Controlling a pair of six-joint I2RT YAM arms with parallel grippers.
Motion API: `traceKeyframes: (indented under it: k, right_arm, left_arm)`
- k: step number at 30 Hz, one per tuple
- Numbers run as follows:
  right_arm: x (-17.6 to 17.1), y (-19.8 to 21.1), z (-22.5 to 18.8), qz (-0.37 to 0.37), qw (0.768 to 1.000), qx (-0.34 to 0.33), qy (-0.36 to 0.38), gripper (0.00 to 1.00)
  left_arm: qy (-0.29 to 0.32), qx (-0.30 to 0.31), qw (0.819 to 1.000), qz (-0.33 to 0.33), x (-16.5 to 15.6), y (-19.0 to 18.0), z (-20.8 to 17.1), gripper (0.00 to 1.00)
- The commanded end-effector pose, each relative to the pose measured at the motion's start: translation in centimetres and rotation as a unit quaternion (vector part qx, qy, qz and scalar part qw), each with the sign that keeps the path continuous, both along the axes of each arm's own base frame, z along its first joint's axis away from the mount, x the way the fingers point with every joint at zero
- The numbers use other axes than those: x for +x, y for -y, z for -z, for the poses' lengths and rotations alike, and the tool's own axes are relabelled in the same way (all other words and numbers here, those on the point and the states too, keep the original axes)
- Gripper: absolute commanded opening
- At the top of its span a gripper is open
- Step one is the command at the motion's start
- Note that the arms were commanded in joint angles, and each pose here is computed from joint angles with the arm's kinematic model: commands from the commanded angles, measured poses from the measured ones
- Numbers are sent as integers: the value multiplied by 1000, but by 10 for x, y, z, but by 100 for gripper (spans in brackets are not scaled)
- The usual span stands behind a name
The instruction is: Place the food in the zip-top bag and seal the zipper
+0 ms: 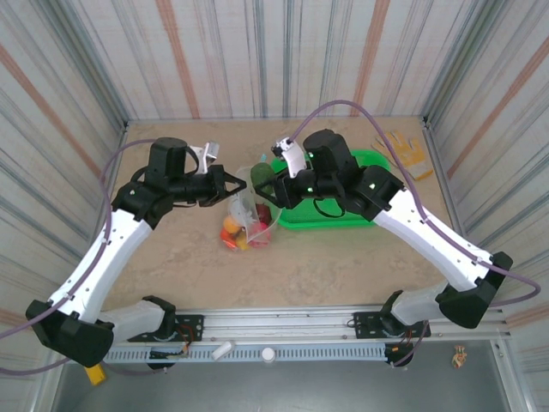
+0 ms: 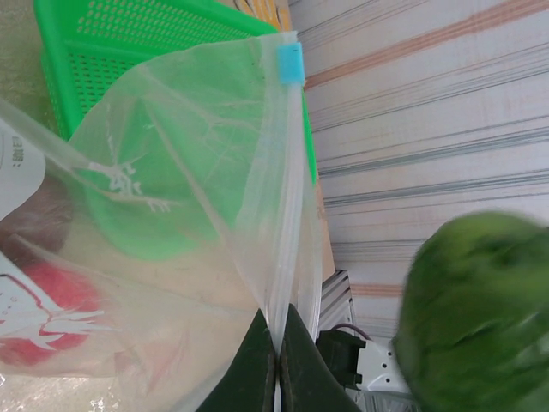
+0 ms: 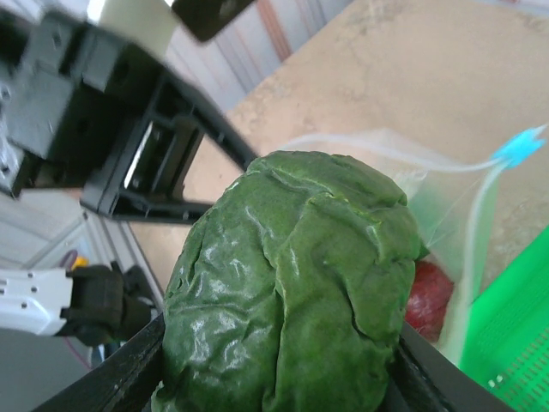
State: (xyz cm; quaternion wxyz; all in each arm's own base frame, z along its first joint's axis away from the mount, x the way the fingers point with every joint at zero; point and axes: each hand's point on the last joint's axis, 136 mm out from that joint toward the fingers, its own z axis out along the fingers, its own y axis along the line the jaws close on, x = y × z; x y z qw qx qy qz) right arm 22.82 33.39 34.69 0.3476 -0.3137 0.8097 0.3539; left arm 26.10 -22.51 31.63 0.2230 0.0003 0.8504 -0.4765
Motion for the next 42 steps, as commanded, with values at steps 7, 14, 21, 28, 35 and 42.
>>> traceKeyframes:
  k: [7, 14, 21, 28, 35, 42]
  right_arm:
    - [3, -5, 60, 20, 996, -91, -15, 52]
    - [12, 2, 71, 41, 991, -126, 2, 79]
    - [12, 3, 40, 40, 994, -103, 25, 77]
    - [9, 25, 0, 64, 997, -40, 34, 48]
    - [21, 85, 19, 166, 984, -61, -2, 36]
    - [16, 151, 86, 257, 948, -168, -85, 0]
  left_arm:
    - [31, -12, 999, 6, 2, 0, -28, 0]
    - [34, -10, 999, 9, 2, 0, -28, 0]
    - [31, -7, 999, 4, 5, -1, -23, 0]
    - [24, -6, 1000, 1, 7, -2, -19, 0]
    - [25, -2, 1000, -6, 6, -5, -21, 0]
    - [31, 4, 999, -11, 6, -7, -21, 0]
